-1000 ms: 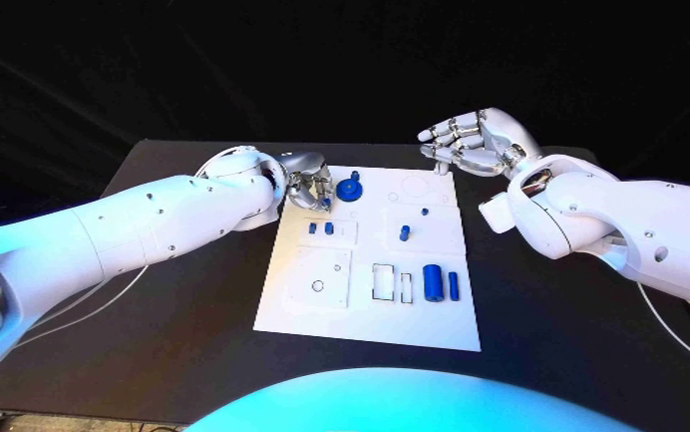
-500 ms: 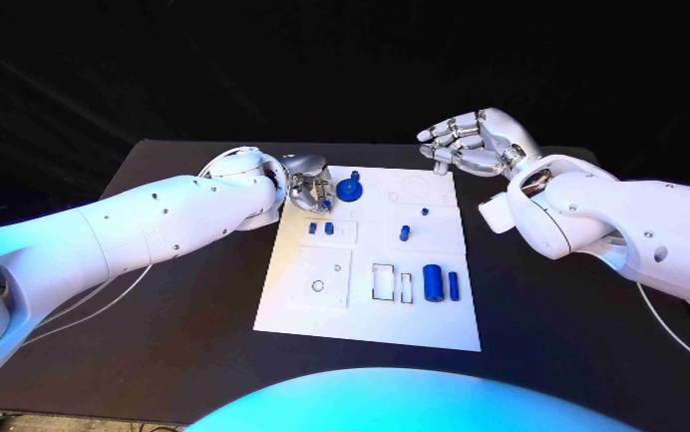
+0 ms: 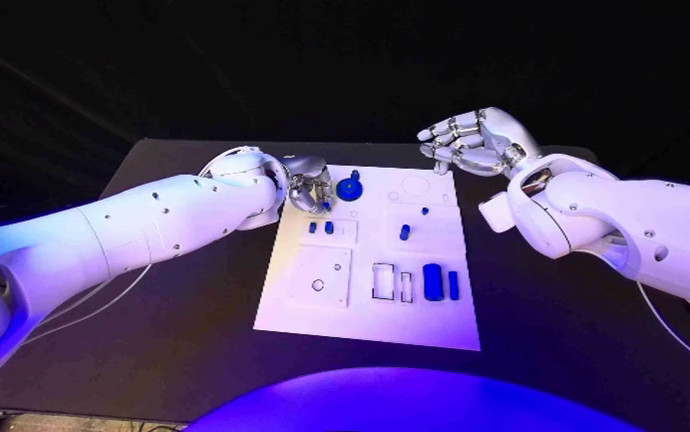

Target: Assemble the parts on the task board

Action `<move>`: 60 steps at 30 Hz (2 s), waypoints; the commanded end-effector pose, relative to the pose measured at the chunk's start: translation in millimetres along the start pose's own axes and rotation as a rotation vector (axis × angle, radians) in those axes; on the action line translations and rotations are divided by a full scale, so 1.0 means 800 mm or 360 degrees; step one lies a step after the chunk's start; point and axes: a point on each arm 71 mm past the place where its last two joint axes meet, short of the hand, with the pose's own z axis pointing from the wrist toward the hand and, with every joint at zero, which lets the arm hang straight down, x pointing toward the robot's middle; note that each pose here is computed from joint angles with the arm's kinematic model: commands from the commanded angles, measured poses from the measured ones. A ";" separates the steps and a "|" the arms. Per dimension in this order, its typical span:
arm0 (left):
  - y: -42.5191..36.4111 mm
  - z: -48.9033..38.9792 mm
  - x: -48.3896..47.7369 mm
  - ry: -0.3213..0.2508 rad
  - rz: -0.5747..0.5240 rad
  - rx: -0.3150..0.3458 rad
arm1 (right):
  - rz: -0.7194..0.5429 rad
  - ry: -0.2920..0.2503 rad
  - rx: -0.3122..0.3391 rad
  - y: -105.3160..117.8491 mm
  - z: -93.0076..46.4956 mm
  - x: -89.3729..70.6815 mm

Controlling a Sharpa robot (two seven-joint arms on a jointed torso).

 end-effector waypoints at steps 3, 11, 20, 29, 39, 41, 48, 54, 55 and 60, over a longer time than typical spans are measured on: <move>-0.0014 0.000 0.003 0.0043 0.0016 -0.0007 | 0.0001 0.0020 -0.0021 0.001 0.000 0.002; -0.0015 0.001 0.003 0.0040 0.0019 -0.0007 | 0.0001 0.0020 -0.0021 0.001 0.000 0.002; -0.0018 0.003 0.005 0.0043 0.0009 -0.0015 | 0.0002 0.0023 -0.0020 0.001 0.000 0.002; 0.0000 0.005 0.006 0.0050 0.0004 -0.0033 | 0.0004 0.0029 -0.0019 0.002 -0.001 0.002; 0.0001 0.004 0.006 0.0044 0.0002 -0.0032 | 0.0003 0.0030 -0.0014 0.001 -0.001 0.002; 0.0002 0.004 0.005 0.0035 0.0001 -0.0031 | 0.0001 0.0031 -0.0012 0.000 -0.001 0.001; 0.0046 0.002 0.003 0.0009 -0.0001 -0.0047 | -0.0045 0.0048 0.0015 -0.006 -0.002 -0.004; 0.0125 -0.006 -0.001 -0.0044 -0.0010 -0.0054 | -0.0311 0.0178 0.0019 -0.018 0.000 -0.011; 0.0138 -0.008 -0.002 -0.0058 -0.0016 -0.0053 | -0.0373 0.0204 0.0018 -0.020 0.000 -0.012; 0.0196 -0.023 -0.011 -0.0153 -0.0079 -0.0025 | -0.0778 0.0342 0.0006 -0.029 0.003 -0.011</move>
